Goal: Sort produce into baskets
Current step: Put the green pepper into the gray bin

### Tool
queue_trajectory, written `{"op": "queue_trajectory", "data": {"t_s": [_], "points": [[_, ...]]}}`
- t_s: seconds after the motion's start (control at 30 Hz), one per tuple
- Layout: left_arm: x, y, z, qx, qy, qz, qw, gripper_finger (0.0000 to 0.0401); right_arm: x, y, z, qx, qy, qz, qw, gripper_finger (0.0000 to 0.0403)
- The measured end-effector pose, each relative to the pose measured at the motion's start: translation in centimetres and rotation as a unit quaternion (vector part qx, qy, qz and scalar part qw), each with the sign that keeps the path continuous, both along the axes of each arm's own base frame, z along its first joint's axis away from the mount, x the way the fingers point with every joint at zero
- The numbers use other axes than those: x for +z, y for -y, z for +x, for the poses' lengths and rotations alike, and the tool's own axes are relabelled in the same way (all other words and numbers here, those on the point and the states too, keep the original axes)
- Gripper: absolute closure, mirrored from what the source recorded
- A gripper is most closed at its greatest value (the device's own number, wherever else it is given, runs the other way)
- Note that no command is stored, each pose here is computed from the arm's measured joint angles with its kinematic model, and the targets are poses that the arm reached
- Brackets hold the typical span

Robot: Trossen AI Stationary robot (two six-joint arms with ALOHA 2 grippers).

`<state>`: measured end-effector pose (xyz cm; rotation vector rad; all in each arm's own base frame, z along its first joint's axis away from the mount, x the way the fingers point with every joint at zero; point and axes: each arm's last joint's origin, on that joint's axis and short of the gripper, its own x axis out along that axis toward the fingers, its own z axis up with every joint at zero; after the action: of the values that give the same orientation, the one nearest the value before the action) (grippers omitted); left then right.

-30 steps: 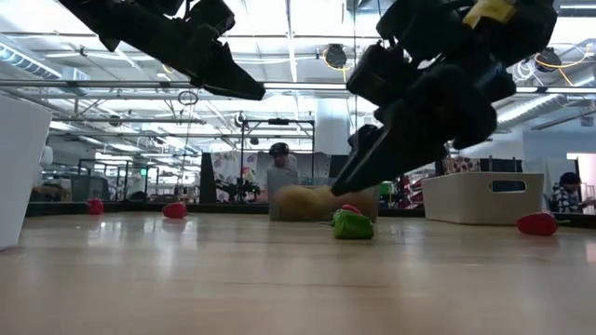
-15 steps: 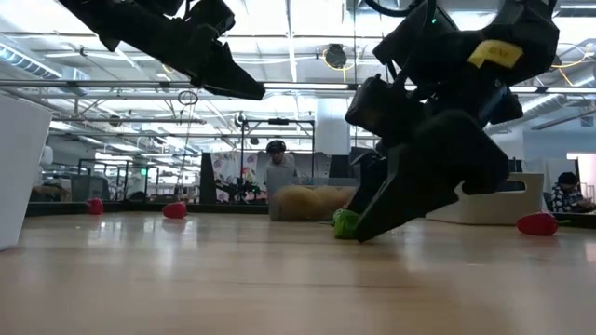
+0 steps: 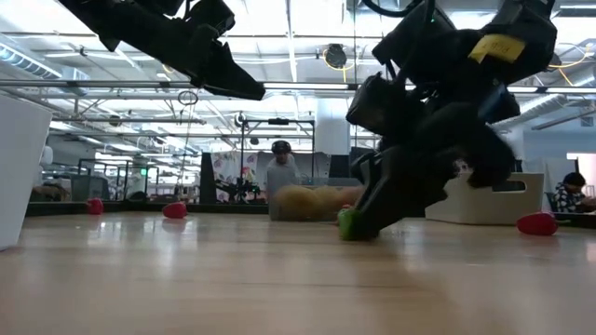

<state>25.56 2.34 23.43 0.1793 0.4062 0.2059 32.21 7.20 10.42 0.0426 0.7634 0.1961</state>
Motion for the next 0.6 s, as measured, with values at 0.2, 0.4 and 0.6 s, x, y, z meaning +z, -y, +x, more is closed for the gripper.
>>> {"op": "queue_trajectory", "data": {"t_s": [0.2,0.4,0.6], "points": [[0.0,0.0,0.0,0.000,0.000,0.000,1.000,0.0157,2.6,0.5,-0.9,0.014,-0.005,0.014,1.000,0.0357],[0.0,0.0,0.0,0.000,0.000,0.000,1.000,0.0157,7.2,2.9,-3.7,-0.025,-0.033,-0.018,0.999,0.0344],[0.0,0.0,0.0,0.000,0.000,0.000,1.000,0.0157,10.7,6.5,-8.4,-0.180,-0.092,-0.148,0.968,0.0342]]}}
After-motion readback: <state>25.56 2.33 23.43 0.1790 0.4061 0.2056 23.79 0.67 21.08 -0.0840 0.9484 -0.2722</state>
